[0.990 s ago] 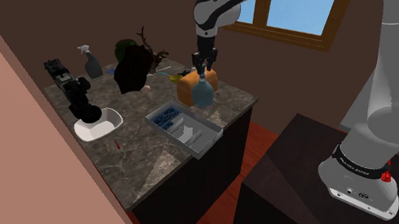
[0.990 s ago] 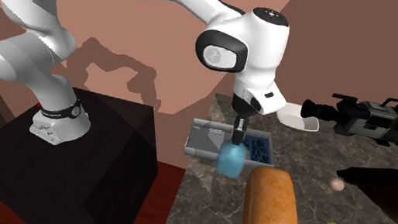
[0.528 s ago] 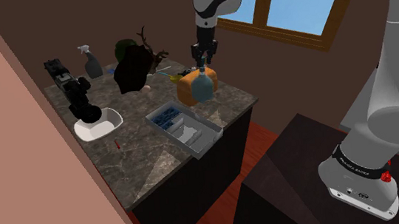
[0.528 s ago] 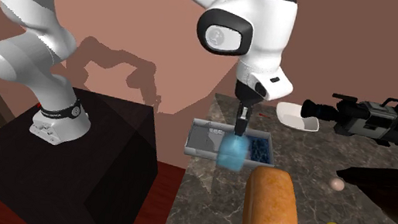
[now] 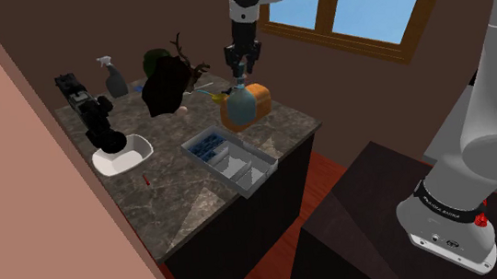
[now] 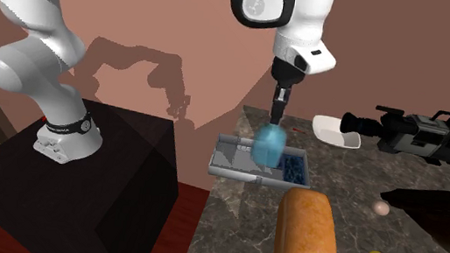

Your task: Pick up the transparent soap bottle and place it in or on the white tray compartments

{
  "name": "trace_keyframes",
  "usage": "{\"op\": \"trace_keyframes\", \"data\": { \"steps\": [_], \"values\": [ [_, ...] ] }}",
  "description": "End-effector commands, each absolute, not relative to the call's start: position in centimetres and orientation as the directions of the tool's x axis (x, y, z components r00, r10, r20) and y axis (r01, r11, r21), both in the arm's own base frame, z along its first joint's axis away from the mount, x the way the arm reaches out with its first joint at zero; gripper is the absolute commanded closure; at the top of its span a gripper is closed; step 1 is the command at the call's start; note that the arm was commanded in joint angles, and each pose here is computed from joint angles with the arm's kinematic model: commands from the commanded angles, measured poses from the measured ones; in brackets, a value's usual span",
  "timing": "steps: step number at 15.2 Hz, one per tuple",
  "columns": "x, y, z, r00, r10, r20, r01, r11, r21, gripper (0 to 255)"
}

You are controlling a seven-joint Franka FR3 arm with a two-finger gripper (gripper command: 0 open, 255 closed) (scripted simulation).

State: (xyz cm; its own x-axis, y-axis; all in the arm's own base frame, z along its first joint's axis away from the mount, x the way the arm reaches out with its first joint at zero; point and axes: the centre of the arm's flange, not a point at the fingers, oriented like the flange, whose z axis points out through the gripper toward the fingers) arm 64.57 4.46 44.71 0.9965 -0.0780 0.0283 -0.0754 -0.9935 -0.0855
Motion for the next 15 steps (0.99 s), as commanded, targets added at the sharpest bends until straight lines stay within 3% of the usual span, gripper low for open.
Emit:
{"op": "trace_keyframes", "data": {
  "steps": [1, 9, 15],
  "values": [
    [64.6, 6.5, 45.8, 0.996, -0.079, 0.028, -0.077, -0.993, -0.086, 255],
    [64.3, 15.0, 50.2, 0.996, -0.079, 0.028, -0.077, -0.993, -0.086, 255],
    [64.3, 15.0, 47.0, 0.996, -0.079, 0.028, -0.077, -0.993, -0.086, 255]
  ]
}}
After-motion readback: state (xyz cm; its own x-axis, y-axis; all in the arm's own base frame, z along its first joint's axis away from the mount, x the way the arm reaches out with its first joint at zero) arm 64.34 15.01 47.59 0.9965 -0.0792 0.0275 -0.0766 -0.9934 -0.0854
